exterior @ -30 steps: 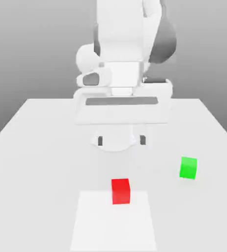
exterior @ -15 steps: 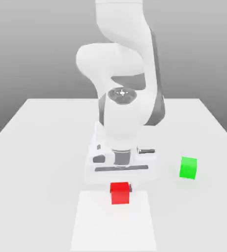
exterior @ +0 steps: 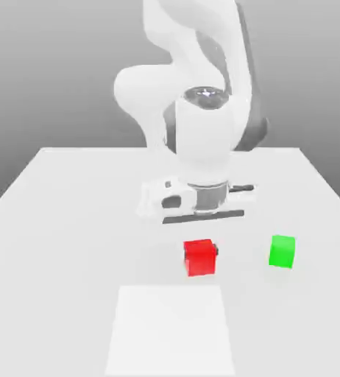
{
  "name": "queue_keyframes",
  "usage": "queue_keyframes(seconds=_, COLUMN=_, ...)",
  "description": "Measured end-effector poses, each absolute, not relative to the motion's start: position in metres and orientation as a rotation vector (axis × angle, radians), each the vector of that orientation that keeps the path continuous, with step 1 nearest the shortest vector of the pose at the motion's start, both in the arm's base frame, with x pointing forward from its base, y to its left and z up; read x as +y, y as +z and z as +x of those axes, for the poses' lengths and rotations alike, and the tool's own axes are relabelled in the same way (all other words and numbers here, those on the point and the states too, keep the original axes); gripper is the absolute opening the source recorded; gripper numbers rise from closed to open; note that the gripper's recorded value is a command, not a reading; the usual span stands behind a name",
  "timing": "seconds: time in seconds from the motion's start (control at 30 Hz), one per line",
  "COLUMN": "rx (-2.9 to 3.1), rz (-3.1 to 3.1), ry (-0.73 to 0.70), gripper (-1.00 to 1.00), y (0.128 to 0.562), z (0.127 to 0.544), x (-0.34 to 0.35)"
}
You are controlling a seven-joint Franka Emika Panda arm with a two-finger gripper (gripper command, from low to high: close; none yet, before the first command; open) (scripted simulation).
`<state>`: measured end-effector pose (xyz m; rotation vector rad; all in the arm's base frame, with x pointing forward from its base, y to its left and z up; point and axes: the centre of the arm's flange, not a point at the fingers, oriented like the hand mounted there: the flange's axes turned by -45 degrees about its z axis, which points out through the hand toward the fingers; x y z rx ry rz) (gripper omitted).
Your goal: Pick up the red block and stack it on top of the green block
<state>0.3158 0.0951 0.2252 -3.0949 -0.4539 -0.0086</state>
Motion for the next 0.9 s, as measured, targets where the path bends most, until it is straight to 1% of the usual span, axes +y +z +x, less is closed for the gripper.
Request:
queue_keyframes(seconds=0.2, rx=-0.823, rz=-3.014, ry=-0.010, gripper=-1.00, y=0.239, z=0.279, x=0.171)
queue_keyframes(seconds=0.47, rx=-1.284, rz=-2.866, ry=-0.001, gripper=-1.00, y=0.245, z=0.207, x=0.245)
queue_keyframes(seconds=0.6, rx=-1.321, rz=-2.866, ry=-0.006, gripper=-1.00, y=0.227, z=0.204, x=0.251)
queue_keyframes(seconds=0.8, rx=-1.323, rz=-2.860, ry=-0.006, gripper=-1.00, y=0.189, z=0.202, x=0.251)
queue_keyframes(seconds=0.83, rx=-1.323, rz=-2.855, ry=-0.003, gripper=1.00, y=0.183, z=0.201, x=0.251)
queue_keyframes(seconds=0.9, rx=-1.318, rz=-2.857, ry=-0.003, gripper=1.00, y=0.183, z=0.202, x=0.250)
